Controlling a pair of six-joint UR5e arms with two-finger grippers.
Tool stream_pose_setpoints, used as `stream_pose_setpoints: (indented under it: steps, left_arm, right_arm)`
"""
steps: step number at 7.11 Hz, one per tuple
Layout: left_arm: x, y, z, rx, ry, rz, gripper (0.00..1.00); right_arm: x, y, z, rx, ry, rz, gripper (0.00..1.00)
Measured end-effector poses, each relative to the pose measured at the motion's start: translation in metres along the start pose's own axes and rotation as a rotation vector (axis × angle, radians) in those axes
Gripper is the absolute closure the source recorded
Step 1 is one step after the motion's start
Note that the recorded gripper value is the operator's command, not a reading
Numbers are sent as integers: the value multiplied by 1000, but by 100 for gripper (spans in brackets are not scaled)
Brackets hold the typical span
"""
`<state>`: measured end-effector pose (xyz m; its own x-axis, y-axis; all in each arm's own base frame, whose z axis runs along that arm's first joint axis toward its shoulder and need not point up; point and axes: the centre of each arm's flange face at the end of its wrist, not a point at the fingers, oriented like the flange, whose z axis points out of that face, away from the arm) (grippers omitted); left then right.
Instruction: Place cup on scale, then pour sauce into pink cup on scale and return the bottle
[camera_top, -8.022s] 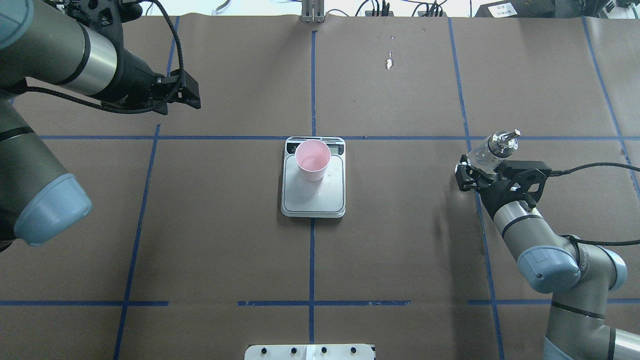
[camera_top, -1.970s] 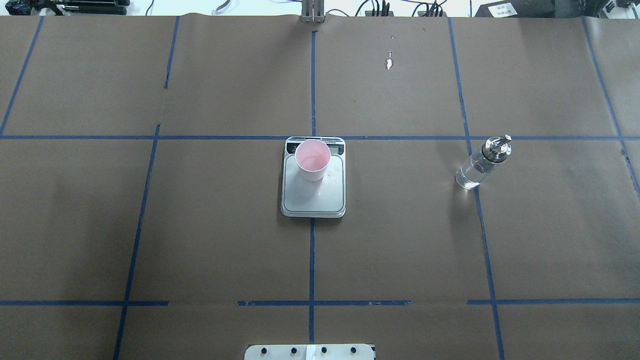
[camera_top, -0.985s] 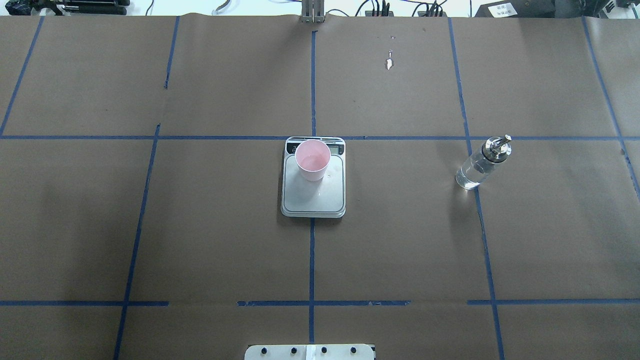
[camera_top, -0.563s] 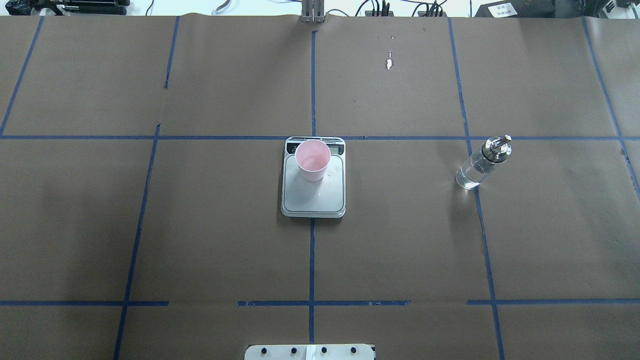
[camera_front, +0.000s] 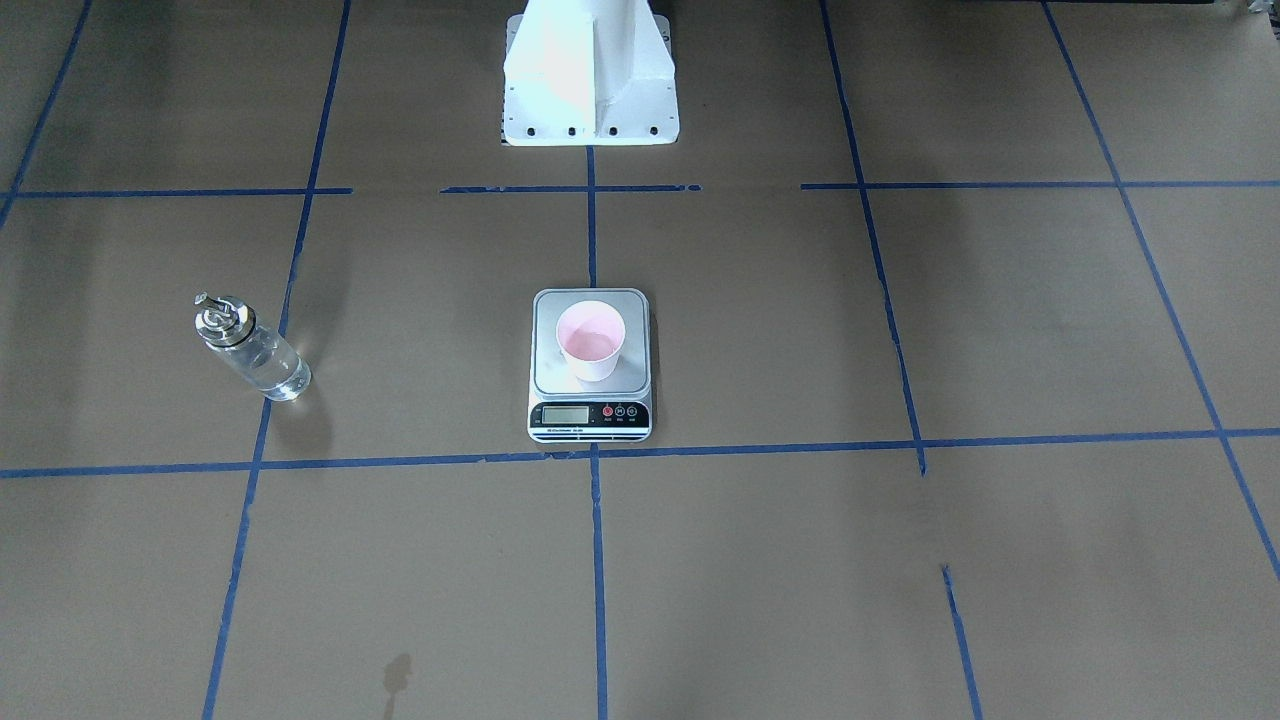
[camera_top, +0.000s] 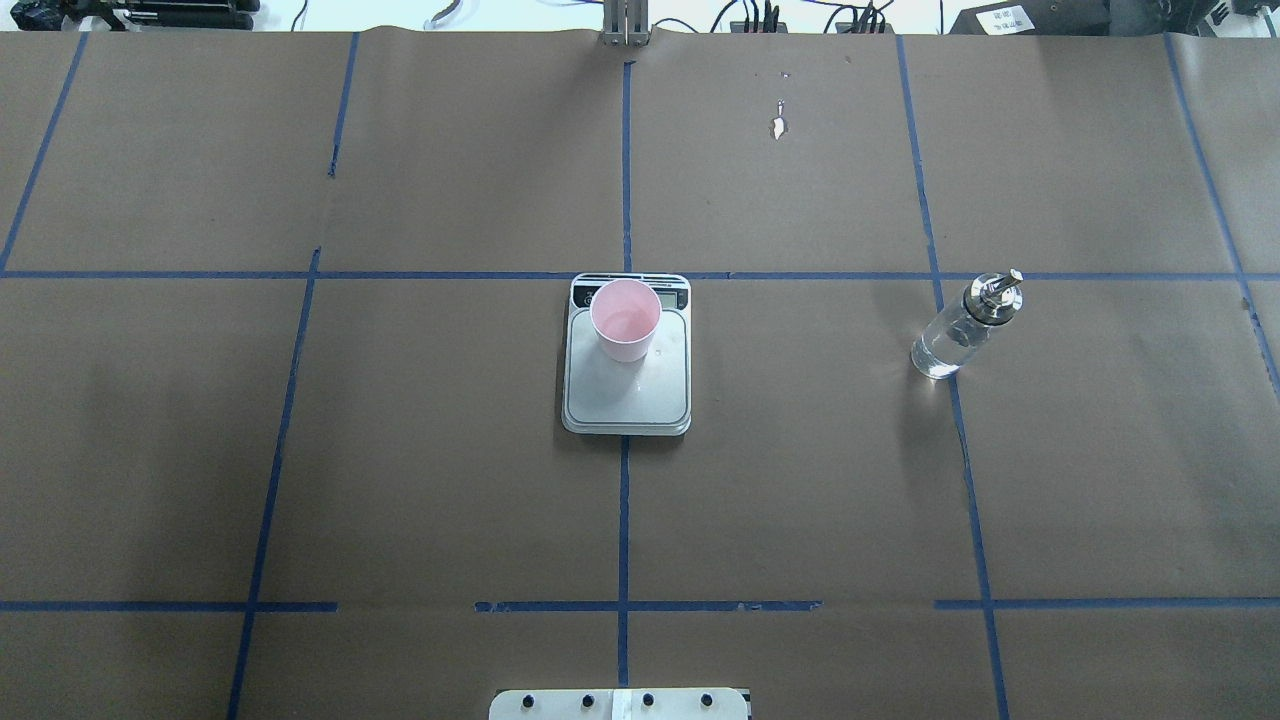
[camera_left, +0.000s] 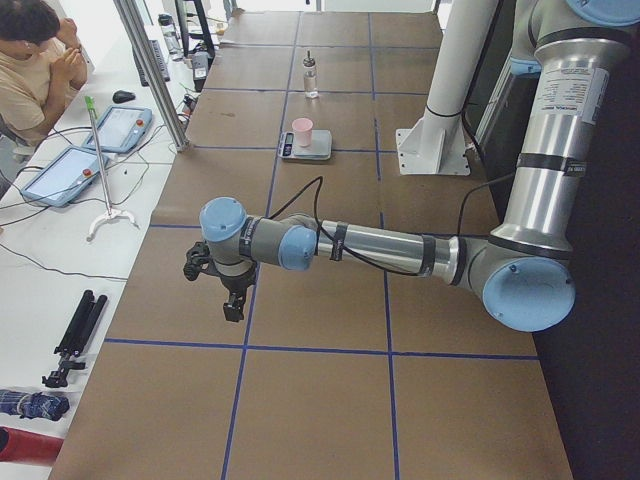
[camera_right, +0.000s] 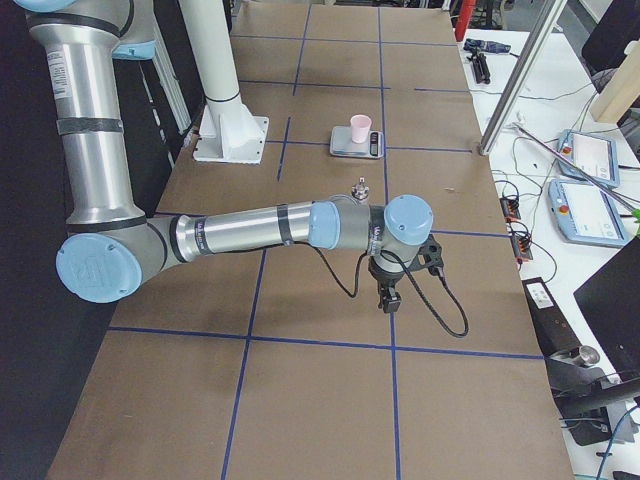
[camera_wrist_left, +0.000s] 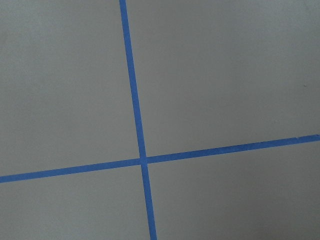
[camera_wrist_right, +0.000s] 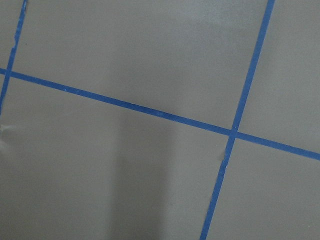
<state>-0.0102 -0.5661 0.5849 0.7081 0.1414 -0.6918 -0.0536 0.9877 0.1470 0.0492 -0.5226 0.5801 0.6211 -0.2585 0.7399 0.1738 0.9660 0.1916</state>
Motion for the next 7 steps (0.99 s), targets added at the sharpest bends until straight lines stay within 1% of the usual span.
stream_pose_setpoints:
  steps: [2, 3, 7]
  left_arm:
    - [4, 0, -4, 7, 2, 7, 0]
    - [4, -1, -4, 9, 2, 8, 0]
    - [11, -2, -11, 21, 4, 21, 0]
  right_arm:
    - [9, 17, 11, 30, 8, -36, 0]
    - [10, 20, 13, 36, 10, -44, 0]
    - [8, 17, 11, 46, 12, -57, 0]
